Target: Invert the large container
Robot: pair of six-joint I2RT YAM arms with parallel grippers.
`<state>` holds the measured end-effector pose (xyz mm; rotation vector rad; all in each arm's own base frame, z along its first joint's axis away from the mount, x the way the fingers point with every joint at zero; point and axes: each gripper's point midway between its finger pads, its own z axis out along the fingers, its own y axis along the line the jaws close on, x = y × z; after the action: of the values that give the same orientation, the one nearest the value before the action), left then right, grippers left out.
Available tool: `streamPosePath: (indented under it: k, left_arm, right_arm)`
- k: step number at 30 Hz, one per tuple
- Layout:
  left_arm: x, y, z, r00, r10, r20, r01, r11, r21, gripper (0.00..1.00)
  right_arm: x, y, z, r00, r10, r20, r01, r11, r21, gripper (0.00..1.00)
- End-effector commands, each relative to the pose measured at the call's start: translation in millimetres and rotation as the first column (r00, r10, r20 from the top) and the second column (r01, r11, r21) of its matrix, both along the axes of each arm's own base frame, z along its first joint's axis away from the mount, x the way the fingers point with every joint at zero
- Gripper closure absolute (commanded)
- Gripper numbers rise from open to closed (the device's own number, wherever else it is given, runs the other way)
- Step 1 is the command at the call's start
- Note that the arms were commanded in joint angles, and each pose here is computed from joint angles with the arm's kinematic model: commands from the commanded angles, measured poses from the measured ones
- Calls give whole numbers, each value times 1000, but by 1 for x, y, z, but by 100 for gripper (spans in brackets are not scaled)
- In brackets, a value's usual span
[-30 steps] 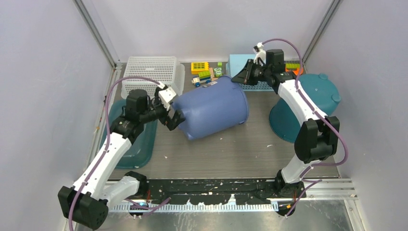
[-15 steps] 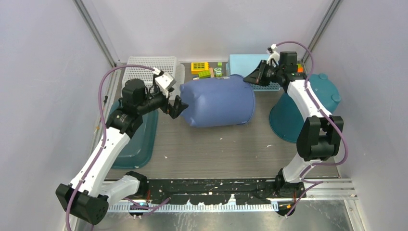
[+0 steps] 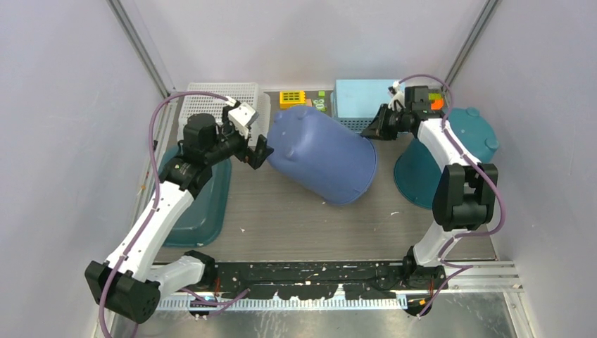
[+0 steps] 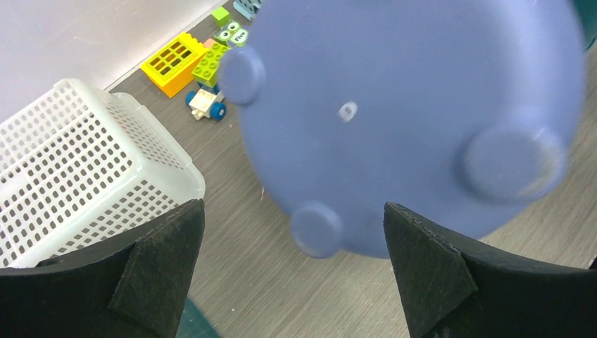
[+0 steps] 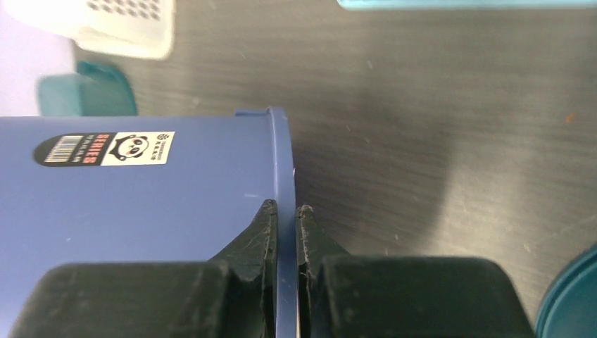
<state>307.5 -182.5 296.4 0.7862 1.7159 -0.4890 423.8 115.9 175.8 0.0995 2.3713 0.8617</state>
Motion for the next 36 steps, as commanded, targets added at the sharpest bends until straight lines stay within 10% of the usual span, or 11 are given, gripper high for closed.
streamPosePath:
  k: [1,36]
  left_arm:
    - [15,-1,24,996,32,83,-30,999,-32,0]
    - [-60,-57,-2,914,-402,-60,399,915,-59,0]
  right_arm:
    - [-35,-10,-52,985,28,-170,-47,993,-107,99]
    - [-32,95,-30,967,246,68,-240,967,-84,99]
